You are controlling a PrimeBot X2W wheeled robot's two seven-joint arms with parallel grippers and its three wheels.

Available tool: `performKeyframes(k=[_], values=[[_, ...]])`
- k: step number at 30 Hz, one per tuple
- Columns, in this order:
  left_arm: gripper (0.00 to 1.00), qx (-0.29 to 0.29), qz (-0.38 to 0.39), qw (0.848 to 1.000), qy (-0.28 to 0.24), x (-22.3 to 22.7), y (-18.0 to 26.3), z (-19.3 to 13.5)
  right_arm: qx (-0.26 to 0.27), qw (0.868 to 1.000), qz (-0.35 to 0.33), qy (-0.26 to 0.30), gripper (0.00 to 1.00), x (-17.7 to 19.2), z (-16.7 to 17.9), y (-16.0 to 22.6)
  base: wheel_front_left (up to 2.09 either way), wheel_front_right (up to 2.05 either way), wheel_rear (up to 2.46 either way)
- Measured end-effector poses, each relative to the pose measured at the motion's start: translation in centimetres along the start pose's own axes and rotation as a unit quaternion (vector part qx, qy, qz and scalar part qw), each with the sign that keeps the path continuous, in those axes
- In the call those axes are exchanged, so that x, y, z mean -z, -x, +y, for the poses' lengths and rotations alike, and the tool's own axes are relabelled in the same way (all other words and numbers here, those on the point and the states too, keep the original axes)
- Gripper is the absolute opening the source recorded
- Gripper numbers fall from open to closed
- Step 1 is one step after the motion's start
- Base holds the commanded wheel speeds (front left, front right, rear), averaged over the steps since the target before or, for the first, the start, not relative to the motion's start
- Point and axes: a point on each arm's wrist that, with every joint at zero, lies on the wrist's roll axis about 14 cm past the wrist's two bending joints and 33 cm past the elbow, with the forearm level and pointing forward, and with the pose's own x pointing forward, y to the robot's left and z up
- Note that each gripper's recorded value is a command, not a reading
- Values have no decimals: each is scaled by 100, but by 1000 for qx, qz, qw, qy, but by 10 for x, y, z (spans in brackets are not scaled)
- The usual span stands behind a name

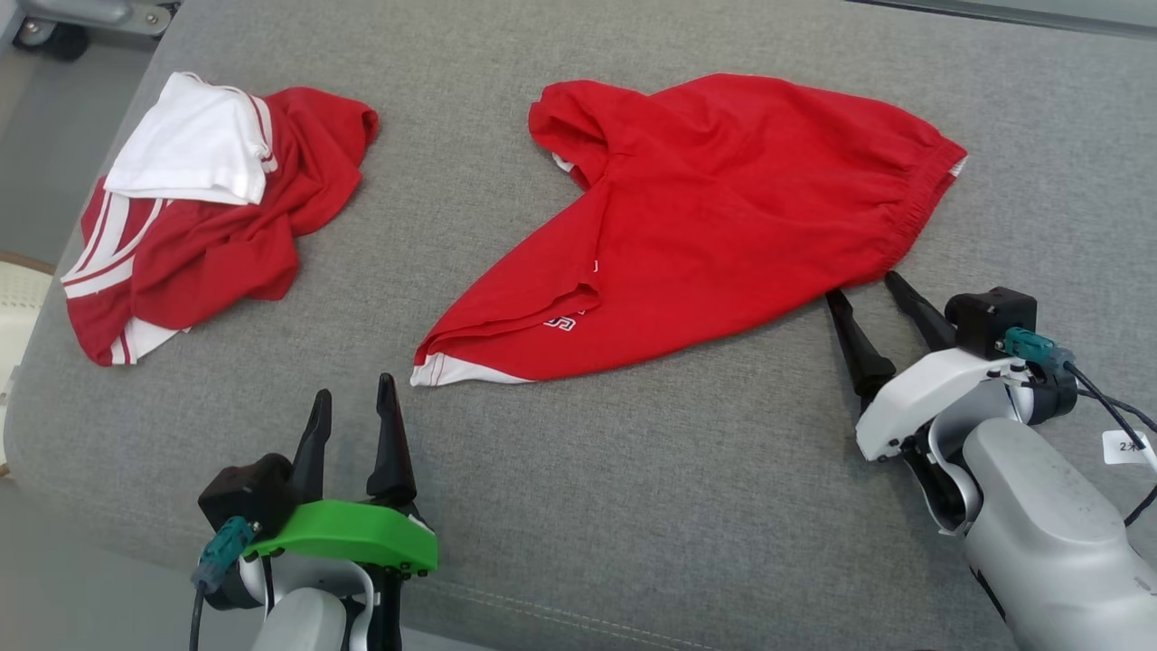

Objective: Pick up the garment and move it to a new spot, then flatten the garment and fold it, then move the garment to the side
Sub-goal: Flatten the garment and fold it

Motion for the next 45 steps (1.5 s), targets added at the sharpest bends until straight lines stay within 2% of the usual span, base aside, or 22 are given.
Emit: performKeyframes(k=[5,6,7,8,9,10,22,30,36,40,45], values=[[100,-14,3,1000,-4,2,0,9,-6,1000,9,-3,100,9,0,-12,0,0,0],[100,-16,4,1000,-5,2,0,10,-9,1000,10,-2,94,10,1,-13,0,0,0],[100,-17,5,1000,-5,3,0,11,-11,1000,10,-1,94,11,2,-15,0,0,0],[100,-19,6,1000,-6,4,0,12,-14,1000,8,-1,67,10,3,-16,0,0,0],[100,-20,7,1000,-6,4,-1,13,-18,1000,5,2,25,8,4,-17,0,0,0],[100,-20,9,1000,-6,5,-1,12,-21,1000,2,4,0,7,5,-18,0,0,0],[100,14,19,1000,-13,14,-8,-7,-32,999,-40,7,0,-18,11,11,0,0,0],[100,43,24,999,-15,18,-3,-21,-55,995,-85,3,0,-49,28,43,0,0,0],[100,70,36,997,-19,27,7,-34,-85,987,-134,-21,0,-88,44,76,0,0,0],[100,96,41,994,-20,31,11,-50,-83,988,-130,-30,0,-95,33,92,0,0,0],[100,127,40,991,-15,30,13,-70,-73,989,-129,-6,0,-118,15,70,0,0,0]])
